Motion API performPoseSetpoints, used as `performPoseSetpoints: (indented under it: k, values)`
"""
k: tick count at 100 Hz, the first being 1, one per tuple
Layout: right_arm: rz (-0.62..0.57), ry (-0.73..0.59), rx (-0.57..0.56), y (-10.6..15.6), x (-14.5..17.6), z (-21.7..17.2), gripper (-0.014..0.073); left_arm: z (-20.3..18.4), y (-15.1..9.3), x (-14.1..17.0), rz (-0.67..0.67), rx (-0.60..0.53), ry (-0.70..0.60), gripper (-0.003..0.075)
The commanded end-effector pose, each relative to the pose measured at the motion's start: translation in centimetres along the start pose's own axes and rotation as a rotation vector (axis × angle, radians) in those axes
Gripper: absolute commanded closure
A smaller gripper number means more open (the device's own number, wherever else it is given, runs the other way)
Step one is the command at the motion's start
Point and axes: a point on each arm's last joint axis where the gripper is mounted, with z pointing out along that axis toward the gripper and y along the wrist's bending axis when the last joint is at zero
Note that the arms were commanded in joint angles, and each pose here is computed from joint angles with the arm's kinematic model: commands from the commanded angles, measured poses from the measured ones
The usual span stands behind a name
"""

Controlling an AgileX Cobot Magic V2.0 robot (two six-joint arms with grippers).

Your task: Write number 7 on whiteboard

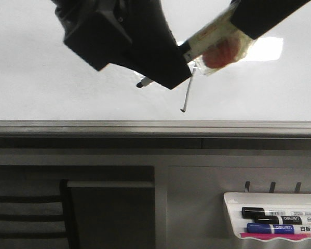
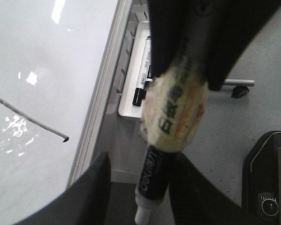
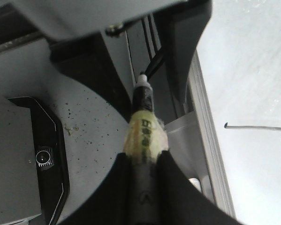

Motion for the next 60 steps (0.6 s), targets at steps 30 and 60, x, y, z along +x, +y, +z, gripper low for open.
performPoseSetpoints:
  k: [30,60]
  values:
    - [0.03,-0.113,0.016,-0.15,-1.47,-1.12,0.0655,-1.4,0.55,-1.63,-0.006,-0.052,-0.096,0.0694]
    - [0.033,-0.09,0.023,-0.38,-1.29,-1.04,0.0262,-1.39,0.6,-1.48,0.01,-0.054,-0.081,0.0741]
